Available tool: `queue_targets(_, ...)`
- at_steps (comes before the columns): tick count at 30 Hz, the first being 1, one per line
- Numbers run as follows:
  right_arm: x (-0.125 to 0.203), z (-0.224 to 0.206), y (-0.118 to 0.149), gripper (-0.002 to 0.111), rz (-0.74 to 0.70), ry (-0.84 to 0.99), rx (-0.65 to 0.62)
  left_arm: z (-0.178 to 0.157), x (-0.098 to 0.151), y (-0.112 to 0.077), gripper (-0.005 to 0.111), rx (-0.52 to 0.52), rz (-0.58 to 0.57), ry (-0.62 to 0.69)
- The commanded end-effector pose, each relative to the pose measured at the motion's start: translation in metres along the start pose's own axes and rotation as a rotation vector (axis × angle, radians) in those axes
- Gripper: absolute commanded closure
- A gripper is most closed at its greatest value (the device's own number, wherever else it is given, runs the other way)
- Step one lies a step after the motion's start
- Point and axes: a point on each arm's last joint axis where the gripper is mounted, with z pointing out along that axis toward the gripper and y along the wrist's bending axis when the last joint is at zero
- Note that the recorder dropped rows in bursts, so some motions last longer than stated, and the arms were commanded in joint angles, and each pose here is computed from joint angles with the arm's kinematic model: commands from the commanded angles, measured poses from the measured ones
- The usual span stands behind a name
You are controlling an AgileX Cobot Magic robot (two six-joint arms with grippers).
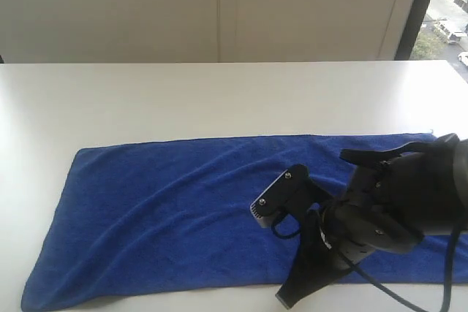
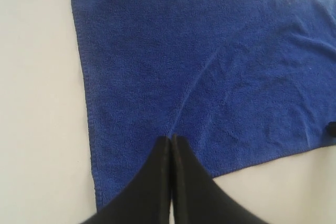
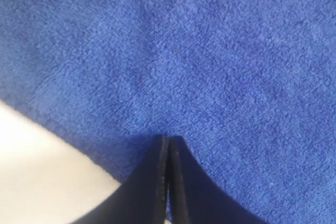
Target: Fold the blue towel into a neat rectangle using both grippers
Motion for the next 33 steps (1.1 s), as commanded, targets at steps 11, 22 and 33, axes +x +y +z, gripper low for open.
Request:
queue_targets(11, 0.021, 0.002, 0.0, 0.108, 0.07, 0.114, 0.002, 0.0, 0.0, -0.002, 0.107, 0.023, -0.004, 0.001)
queue_targets(22, -0.035, -0.089, -0.026, 0.108, 0.077, -0.332, 0.079, 0.0, -0.001, -0.004, 0.107, 0.042, -0.019, -0.02)
queue_targets(33, -0.011, -0.043, -0.199, 0.108, 0.415, -0.235, 0.374, -0.004, -0.001, -0.027, 0.107, 0.296, 0.076, -0.032)
